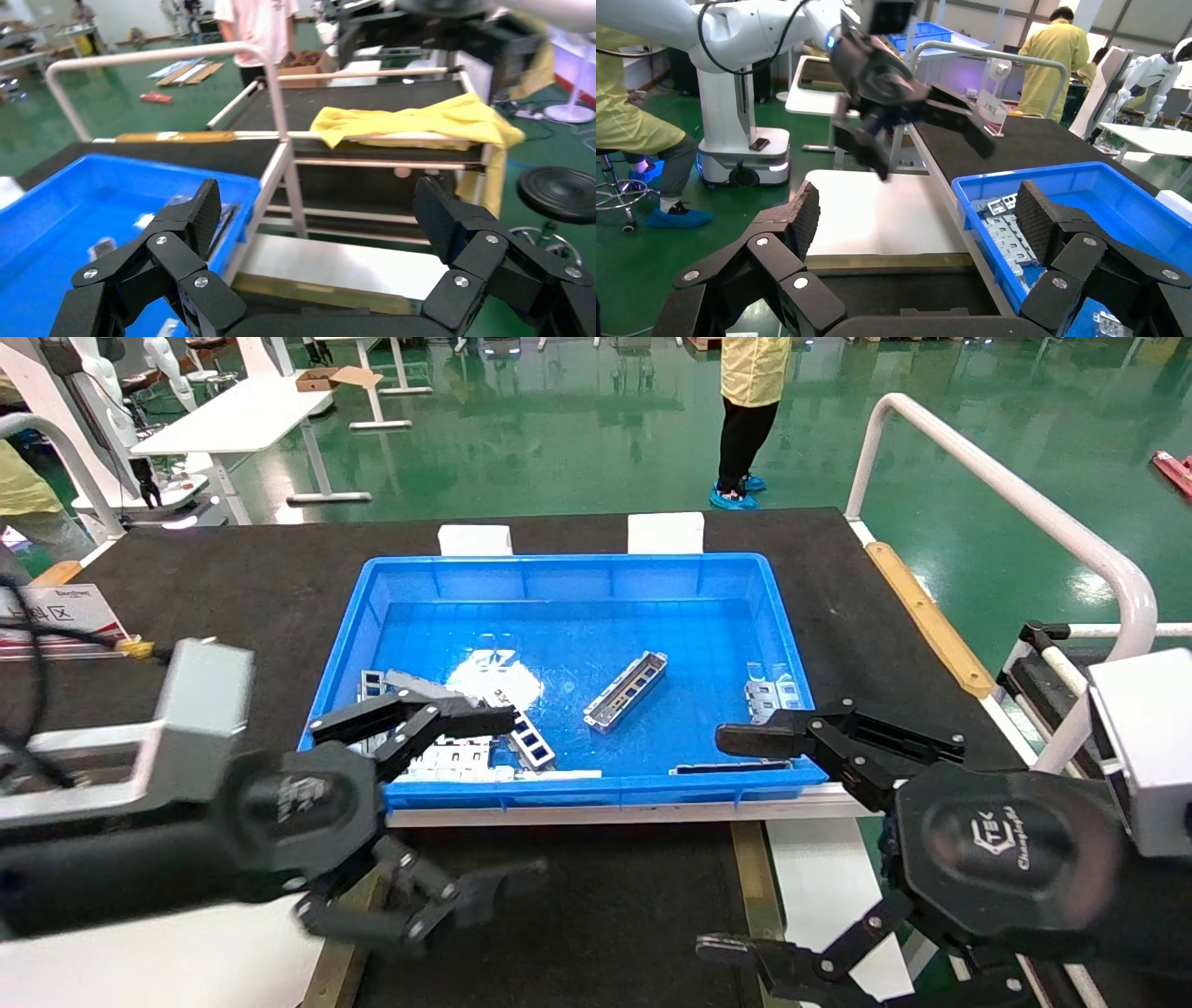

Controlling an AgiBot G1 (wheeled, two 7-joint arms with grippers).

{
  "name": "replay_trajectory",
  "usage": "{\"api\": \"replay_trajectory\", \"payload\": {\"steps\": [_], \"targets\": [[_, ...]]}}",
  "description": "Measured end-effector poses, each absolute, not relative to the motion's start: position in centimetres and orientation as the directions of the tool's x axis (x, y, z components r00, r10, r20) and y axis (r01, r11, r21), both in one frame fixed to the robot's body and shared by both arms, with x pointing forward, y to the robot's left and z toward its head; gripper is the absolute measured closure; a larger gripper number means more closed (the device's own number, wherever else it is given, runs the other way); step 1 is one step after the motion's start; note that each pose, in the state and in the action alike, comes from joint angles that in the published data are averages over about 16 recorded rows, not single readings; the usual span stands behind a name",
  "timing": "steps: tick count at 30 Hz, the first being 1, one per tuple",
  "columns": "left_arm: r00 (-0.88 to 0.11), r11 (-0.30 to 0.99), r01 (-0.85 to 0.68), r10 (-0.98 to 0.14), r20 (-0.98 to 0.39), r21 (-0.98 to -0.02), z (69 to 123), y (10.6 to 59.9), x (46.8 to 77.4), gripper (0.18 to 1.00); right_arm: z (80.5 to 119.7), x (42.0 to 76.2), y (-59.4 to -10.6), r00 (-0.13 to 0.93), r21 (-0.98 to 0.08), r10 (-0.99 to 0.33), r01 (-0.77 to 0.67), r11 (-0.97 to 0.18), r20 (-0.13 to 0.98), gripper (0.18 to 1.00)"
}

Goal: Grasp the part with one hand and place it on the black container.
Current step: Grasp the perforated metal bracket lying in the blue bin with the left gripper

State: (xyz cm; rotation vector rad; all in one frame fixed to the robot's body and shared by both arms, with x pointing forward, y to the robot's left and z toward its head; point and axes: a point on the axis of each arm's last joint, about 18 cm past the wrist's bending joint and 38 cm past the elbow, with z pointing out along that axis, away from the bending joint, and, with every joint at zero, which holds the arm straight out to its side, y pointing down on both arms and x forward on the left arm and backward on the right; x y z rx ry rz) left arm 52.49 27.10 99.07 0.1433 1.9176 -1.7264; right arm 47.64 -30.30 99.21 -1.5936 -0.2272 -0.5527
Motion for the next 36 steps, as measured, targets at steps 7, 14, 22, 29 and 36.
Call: {"api": "replay_trajectory", "payload": {"steps": [7,14,22,29,36], "targets": [[-0.822,0.196,0.401,-0.354,-0.446,-0.895,99.4,25.4,56.8,0.184,99.2,47.6,-30.3,0.861,-0.879,-0.181,0.463,-0.111,0.476,0.178],[-0.797,0.215,0.368,-0.428,-0.426,-0.905,99.8,23.4,61.4,0.184,99.2,47.6,-30.3,0.861,-0.879,-0.181,0.463,-0.111,0.476,0.178],[-0.772,0.232,0.311,-0.504,-0.387,-0.922,100.1,21.0,66.5,0.184,99.2,47.6,-30.3,0.861,-0.879,-0.181,0.463,-0.111,0.476,0.178],[-0.735,0.261,0.258,-0.572,-0.364,-0.93,99.7,18.6,70.8,0.184,99.2,47.6,-30.3,0.861,-0.879,-0.181,0.463,-0.111,0.476,0.178],[-0.684,0.316,0.217,-0.626,-0.375,-0.924,98.6,16.6,73.9,0.184,99.2,47.6,-30.3,0.861,-0.879,-0.181,0.463,-0.111,0.476,0.178]]}}
